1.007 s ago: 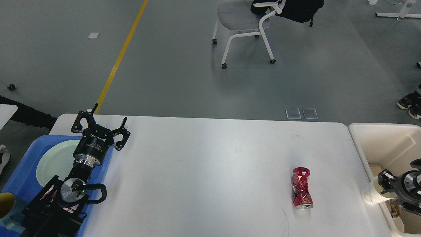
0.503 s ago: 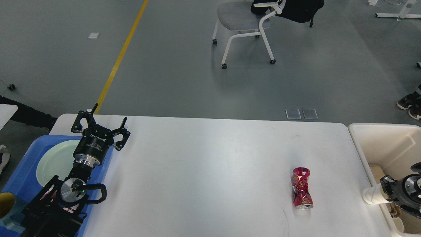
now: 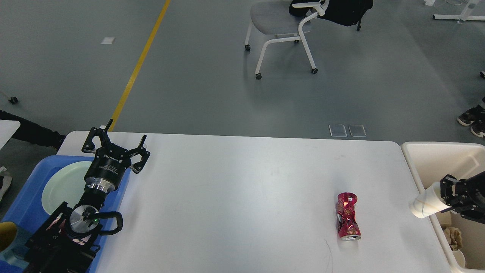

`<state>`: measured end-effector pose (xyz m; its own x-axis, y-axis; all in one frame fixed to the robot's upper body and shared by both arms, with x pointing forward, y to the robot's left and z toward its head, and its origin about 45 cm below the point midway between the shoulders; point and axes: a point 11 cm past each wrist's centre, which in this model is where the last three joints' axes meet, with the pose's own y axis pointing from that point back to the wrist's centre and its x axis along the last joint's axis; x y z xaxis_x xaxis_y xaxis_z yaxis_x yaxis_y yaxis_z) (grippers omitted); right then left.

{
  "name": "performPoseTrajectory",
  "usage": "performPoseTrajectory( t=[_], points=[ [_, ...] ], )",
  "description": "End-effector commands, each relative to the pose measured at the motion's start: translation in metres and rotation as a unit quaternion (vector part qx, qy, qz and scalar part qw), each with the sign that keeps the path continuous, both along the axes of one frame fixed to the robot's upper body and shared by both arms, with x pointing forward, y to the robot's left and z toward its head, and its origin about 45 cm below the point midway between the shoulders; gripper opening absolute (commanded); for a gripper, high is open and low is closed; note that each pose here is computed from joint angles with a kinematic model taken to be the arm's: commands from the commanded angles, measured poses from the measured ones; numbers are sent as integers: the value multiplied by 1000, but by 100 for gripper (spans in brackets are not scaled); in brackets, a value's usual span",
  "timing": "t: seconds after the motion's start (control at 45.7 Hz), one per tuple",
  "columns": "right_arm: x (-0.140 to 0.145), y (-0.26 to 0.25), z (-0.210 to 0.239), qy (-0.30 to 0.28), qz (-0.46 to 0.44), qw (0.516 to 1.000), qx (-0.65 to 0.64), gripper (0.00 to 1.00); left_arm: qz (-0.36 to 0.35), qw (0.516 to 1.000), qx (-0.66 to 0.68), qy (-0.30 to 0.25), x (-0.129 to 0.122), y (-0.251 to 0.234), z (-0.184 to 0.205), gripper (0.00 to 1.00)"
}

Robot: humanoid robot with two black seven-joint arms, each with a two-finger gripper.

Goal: Tidy desktop

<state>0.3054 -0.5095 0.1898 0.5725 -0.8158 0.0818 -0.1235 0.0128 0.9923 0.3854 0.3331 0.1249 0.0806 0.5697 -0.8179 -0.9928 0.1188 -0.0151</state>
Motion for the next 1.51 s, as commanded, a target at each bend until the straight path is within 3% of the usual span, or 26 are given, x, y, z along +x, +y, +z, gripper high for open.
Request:
performPoseTrajectory(
  t=[0.0,0.109,0.328,0.438,0.832,1.051,1.313,1.489],
  points=[
    [13,6,50,9,44,999,9,0,0,1000,0,0,0,0,0,96],
    [20,24,111,23,96,995,7,0,0,1000,0,0,0,0,0,96],
    [14,55,170,32,146,989,-10,0,0,1000,0,0,0,0,0,96],
    [9,52,176,43,142,988,-44,0,0,1000,0,0,0,0,0,96],
    [2,3,168,-17,43,989,-140,0,0,1000,0,0,0,0,0,96],
    [-15,-42,124,-7,-16,979,-202,0,0,1000,0,0,0,0,0,96],
    [-43,-85,14,-11,-91,958,-272,0,0,1000,0,0,0,0,0,96],
    [-37,-86,-43,-15,-86,954,-288,0,0,1000,0,0,0,0,0,96]
  ],
)
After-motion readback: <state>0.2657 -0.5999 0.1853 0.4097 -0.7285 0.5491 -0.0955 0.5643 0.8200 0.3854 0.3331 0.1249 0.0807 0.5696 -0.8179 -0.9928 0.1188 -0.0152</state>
